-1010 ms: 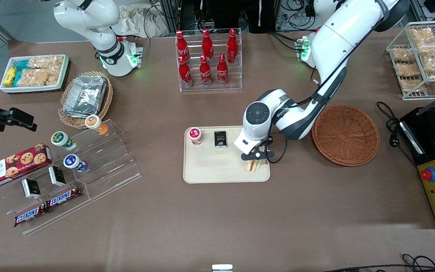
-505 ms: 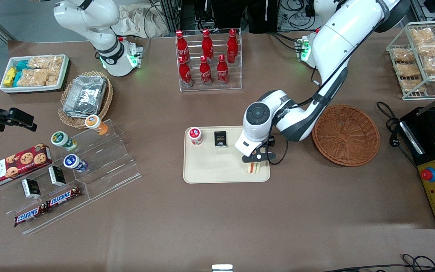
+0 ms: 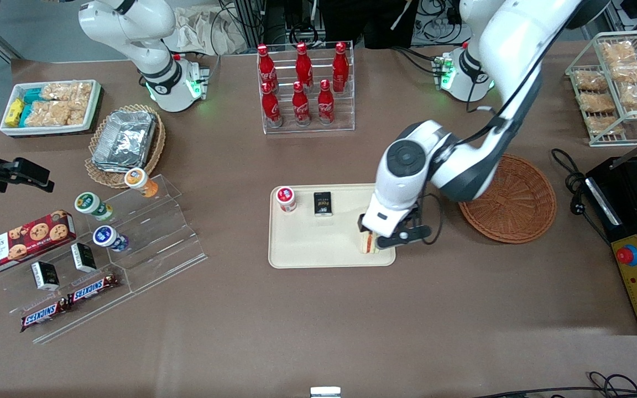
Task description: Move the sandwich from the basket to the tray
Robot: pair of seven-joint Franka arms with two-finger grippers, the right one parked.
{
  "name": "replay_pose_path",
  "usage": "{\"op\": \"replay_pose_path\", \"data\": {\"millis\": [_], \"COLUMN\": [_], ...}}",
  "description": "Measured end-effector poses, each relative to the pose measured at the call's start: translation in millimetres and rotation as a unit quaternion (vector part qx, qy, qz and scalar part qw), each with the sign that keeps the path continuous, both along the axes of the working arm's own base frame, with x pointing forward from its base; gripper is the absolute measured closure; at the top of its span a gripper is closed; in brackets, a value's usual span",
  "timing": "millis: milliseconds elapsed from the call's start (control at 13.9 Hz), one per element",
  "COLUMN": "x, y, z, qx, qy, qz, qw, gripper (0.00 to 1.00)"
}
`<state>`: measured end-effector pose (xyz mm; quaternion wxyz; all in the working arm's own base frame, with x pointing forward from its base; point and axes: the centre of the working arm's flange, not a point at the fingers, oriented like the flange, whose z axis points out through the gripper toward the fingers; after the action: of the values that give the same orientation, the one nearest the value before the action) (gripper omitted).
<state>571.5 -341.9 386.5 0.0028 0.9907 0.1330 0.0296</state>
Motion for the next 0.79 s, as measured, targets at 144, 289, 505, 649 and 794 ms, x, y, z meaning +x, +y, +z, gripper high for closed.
{"op": "replay_pose_path", "data": {"millis": [144, 289, 505, 649, 794], "x": [-5.1, -15.1, -34.7, -41.0, -38.1], "y": [32.6, 78.8, 163.2, 215.9, 253.0], "z": [75.9, 145.8, 212.8, 230.1, 235.5], "qx": [0.000, -0.011, -0.004, 0.000, -0.003], "qy": [0.011, 0.018, 0.029, 0.043, 0.044], "qz": [0.016, 0.020, -0.046, -0.106, -0.135], "qw": [0.9998, 0.9996, 0.9985, 0.9934, 0.9899], "gripper": [0.00, 0.00, 0.00, 0.00, 0.00]}}
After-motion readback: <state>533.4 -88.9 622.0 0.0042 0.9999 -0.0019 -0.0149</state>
